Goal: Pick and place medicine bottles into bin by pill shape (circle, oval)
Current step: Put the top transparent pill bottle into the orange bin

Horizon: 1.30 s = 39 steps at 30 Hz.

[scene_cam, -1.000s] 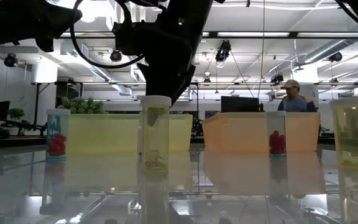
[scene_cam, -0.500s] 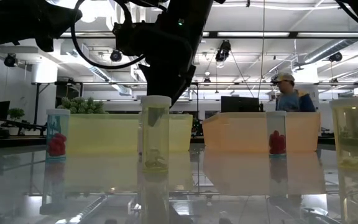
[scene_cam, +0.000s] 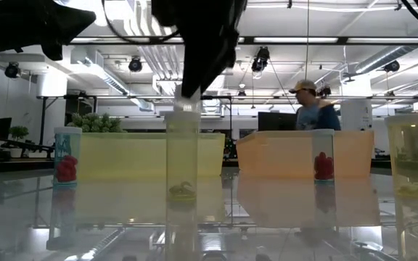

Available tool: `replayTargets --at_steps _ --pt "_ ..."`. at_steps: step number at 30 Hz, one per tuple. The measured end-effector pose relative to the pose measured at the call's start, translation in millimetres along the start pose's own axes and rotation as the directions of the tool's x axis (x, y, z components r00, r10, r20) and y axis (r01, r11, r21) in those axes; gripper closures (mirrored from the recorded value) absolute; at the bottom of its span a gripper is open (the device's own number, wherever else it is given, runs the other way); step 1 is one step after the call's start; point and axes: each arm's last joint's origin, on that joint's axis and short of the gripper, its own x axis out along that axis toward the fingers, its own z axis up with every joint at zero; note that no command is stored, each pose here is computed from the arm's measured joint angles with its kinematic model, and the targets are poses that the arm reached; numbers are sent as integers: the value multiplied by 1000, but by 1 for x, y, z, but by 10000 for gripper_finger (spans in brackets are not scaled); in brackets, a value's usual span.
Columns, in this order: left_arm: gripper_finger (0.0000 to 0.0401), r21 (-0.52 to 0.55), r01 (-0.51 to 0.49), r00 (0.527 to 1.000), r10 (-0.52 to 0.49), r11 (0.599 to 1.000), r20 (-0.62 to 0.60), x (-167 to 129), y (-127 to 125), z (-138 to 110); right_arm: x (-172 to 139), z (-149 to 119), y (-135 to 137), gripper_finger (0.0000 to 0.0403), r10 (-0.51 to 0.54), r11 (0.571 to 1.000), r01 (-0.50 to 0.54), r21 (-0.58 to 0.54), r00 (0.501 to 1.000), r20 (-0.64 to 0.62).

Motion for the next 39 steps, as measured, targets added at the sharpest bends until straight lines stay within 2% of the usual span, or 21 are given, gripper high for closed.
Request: replayTargets --at_steps 8,14,24,32,39 --pt "386 -1 -1 1000 1 1000 1 0 0 0 -49 -5 -24 262 -8 998 6 66 999 31" --pt "386 -1 -2 1000 2 1000 1 0 0 0 -71 -11 -57 262 -36 994 33 105 999 32" --pt "386 0 -2 1000 2 1000 0 0 0 0 -70 -53 -128 262 -107 967 117 226 993 -56" --pt "386 3 -5 1000 5 1000 0 0 0 0 -58 -96 -191 262 -163 906 158 392 986 -22" --pt "386 23 -8 1000 8 1000 2 0 0 0 -33 -115 -226 262 -132 874 96 476 990 42"
